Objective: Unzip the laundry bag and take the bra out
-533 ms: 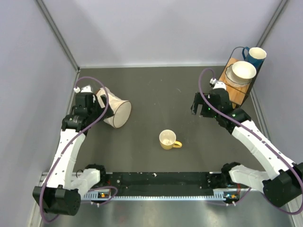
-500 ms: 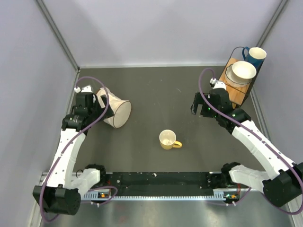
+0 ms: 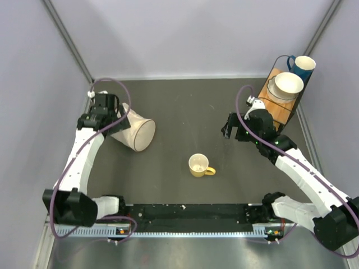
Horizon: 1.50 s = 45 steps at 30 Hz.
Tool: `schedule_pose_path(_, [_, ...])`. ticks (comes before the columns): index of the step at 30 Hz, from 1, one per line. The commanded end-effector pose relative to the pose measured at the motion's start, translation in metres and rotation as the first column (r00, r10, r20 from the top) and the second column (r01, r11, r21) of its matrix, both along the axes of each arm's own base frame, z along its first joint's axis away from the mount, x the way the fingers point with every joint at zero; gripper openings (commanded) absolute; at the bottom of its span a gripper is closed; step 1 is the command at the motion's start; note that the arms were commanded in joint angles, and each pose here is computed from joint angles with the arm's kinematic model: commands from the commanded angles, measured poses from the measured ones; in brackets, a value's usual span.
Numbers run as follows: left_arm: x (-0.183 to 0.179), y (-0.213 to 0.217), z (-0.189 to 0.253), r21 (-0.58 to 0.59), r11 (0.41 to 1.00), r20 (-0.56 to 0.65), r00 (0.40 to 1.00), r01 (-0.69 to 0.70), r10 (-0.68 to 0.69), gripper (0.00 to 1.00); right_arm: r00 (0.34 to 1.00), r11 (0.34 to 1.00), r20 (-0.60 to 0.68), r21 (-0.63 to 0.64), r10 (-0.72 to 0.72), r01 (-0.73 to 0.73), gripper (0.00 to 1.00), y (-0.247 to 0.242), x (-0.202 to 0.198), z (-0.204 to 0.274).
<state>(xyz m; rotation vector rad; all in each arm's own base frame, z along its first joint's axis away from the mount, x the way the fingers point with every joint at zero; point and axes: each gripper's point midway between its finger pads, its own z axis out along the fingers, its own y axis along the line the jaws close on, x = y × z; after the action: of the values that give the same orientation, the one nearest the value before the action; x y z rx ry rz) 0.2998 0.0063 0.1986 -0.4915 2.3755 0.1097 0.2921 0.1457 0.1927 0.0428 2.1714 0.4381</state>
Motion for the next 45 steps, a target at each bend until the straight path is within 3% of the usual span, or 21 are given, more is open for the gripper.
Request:
schedule_pose_path(1, [0.024, 0.026, 0.025, 0.111, 0.987, 0.026, 0.993, -0.115, 0.113, 0.99, 0.990, 0.995, 0.134, 0.077, 0.055, -0.066, 0.99, 0.017, 0.006, 0.036])
schedule_pose_path(6, [0.060, 0.033, 0.024, 0.212, 0.977, -0.023, 0.999, -0.023, 0.029, 0.99, 0.991, 0.995, 0.121, 0.071, 0.065, -0.074, 0.99, 0.019, 0.008, 0.030])
schedule_pose_path(9, [0.078, 0.032, 0.015, 0.214, 0.976, -0.066, 0.997, 0.045, -0.031, 0.99, 0.992, 0.993, 0.106, 0.078, 0.075, -0.084, 0.99, 0.023, 0.009, 0.025])
schedule_pose_path(14, [0.112, 0.033, 0.001, 0.054, 0.994, -0.060, 0.994, 0.095, -0.091, 0.99, 0.990, 0.990, 0.096, 0.095, 0.100, -0.109, 0.99, 0.029, 0.009, 0.020])
schedule_pose_path(21, [0.119, 0.041, -0.048, -0.053, 0.993, -0.103, 0.988, 0.106, -0.111, 0.95, 0.990, 0.989, 0.092, 0.096, 0.104, -0.113, 0.99, 0.029, 0.006, 0.017])
schedule_pose_path(24, [0.118, 0.025, -0.063, -0.141, 0.979, -0.116, 0.980, 0.147, -0.164, 0.63, 0.990, 0.988, 0.085, 0.101, 0.108, -0.117, 0.99, 0.030, 0.004, 0.014])
schedule_pose_path(25, [0.118, 0.024, -0.064, -0.145, 0.979, -0.116, 0.980, 0.144, -0.161, 0.23, 0.990, 0.988, 0.087, 0.100, 0.113, -0.121, 0.99, 0.030, 0.004, 0.015])
schedule_pose_path(26, [0.117, 0.028, -0.062, -0.134, 0.984, -0.115, 0.985, 0.116, -0.132, 0.01, 0.990, 0.987, 0.086, 0.102, 0.113, -0.122, 0.99, 0.030, 0.003, 0.015])
schedule_pose_path(28, [0.113, 0.043, -0.052, -0.065, 0.997, -0.122, 0.991, 0.046, -0.054, 0.00, 0.989, 0.986, 0.087, 0.105, 0.122, -0.131, 0.99, 0.031, 0.002, 0.015])
schedule_pose_path(31, [0.106, 0.048, -0.007, 0.015, 1.000, -0.045, 0.999, -0.001, 0.001, 0.00, 0.988, 0.985, 0.093, 0.108, 0.126, -0.136, 0.99, 0.031, 0.000, 0.017])
schedule_pose_path(34, [0.087, 0.048, 0.045, 0.169, 0.985, 0.045, 0.999, -0.022, 0.015, 0.00, 0.991, 0.988, 0.080, 0.106, 0.107, -0.115, 0.99, 0.027, -0.002, 0.017])
schedule_pose_path(35, [0.078, 0.041, 0.067, 0.262, 0.965, 0.081, 0.997, -0.025, 0.004, 0.00, 0.991, 0.988, 0.081, 0.107, 0.105, -0.113, 0.99, 0.027, -0.003, 0.018])
schedule_pose_path(39, [0.056, 0.025, 0.115, 0.434, 0.900, 0.161, 0.987, -0.049, -0.024, 0.00, 0.992, 0.988, 0.081, 0.106, 0.100, -0.108, 0.99, 0.025, -0.003, 0.017])
schedule_pose_path(42, [0.041, 0.023, 0.137, 0.550, 0.825, 0.198, 0.980, -0.130, 0.023, 0.00, 0.992, 0.987, 0.072, 0.112, 0.106, -0.113, 0.99, 0.027, -0.004, 0.016])
schedule_pose_path(45, [0.039, 0.008, 0.130, 0.614, 0.774, 0.197, 0.980, -0.153, 0.038, 0.00, 0.994, 0.989, 0.058, 0.116, 0.087, -0.094, 0.99, 0.025, -0.005, 0.012])
